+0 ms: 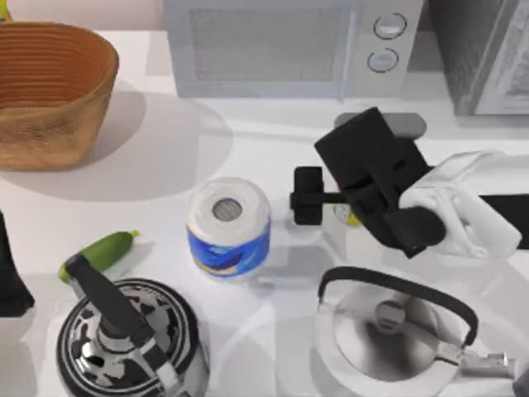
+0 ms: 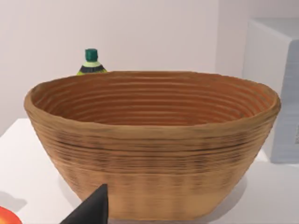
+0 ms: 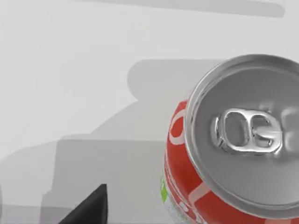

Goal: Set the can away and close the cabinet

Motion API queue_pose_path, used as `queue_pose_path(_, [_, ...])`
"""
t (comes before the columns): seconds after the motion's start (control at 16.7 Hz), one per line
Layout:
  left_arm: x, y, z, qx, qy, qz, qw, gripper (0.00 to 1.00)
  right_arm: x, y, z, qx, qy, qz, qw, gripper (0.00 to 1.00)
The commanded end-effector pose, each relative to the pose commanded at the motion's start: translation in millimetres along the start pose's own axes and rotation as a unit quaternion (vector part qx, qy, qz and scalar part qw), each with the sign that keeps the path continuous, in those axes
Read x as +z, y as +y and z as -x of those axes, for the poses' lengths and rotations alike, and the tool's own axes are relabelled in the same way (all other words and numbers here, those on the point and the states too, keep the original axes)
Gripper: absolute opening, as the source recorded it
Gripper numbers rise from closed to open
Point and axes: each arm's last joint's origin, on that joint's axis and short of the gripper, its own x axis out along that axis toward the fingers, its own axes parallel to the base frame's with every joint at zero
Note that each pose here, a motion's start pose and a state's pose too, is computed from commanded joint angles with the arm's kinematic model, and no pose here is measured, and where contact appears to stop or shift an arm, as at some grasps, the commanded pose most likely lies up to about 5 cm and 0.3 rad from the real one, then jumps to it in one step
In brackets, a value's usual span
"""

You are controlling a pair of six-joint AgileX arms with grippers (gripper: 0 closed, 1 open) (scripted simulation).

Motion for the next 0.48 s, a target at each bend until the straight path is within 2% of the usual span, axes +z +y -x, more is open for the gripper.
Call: queue_pose_path(0.48, [0,0,0,0.0,0.0,0.0,1.0,1.0,-1,1,-53,0.0,0.0,0.0,1.0,1.0])
